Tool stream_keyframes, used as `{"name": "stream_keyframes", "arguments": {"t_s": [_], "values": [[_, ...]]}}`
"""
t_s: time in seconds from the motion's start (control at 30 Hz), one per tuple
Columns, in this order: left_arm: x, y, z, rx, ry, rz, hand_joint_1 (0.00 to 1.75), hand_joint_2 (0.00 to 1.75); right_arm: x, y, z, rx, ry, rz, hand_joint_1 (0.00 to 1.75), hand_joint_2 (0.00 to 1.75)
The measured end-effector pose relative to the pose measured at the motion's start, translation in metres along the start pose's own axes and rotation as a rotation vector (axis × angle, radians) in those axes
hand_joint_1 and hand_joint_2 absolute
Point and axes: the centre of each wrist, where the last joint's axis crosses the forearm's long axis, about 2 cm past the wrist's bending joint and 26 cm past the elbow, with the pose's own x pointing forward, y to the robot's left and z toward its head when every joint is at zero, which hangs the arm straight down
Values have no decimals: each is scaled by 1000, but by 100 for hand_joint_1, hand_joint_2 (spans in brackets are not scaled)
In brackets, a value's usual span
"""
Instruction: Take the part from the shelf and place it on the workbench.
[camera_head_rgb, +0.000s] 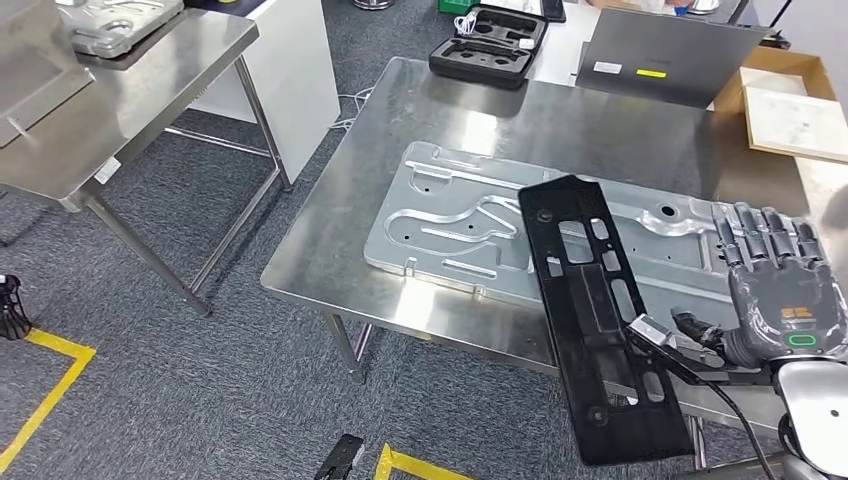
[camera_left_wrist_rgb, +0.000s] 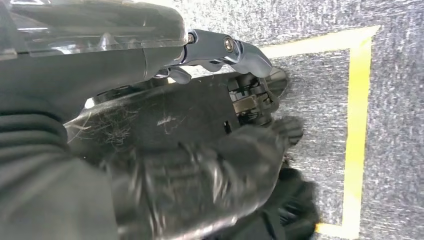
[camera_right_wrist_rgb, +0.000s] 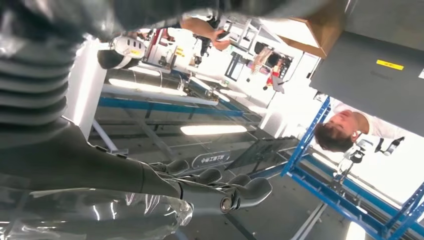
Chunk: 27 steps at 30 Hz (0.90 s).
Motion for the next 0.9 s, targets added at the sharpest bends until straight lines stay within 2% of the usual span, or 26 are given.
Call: {"name": "stream_keyframes", "arguments": {"t_s": [0.33,0.6,0.9], "values": [[1,-1,0,-16,-25,6,0,0,3,-8,-3,-65,8,-39,0,0],[5,-1,-1,-13,-40,4,0,0,17,-39,-6,-247,-1,-117,0,0],[6,-2,-1,-33,-56,12,0,0,45,-82,13,-584,-41,-436,0,0]]}}
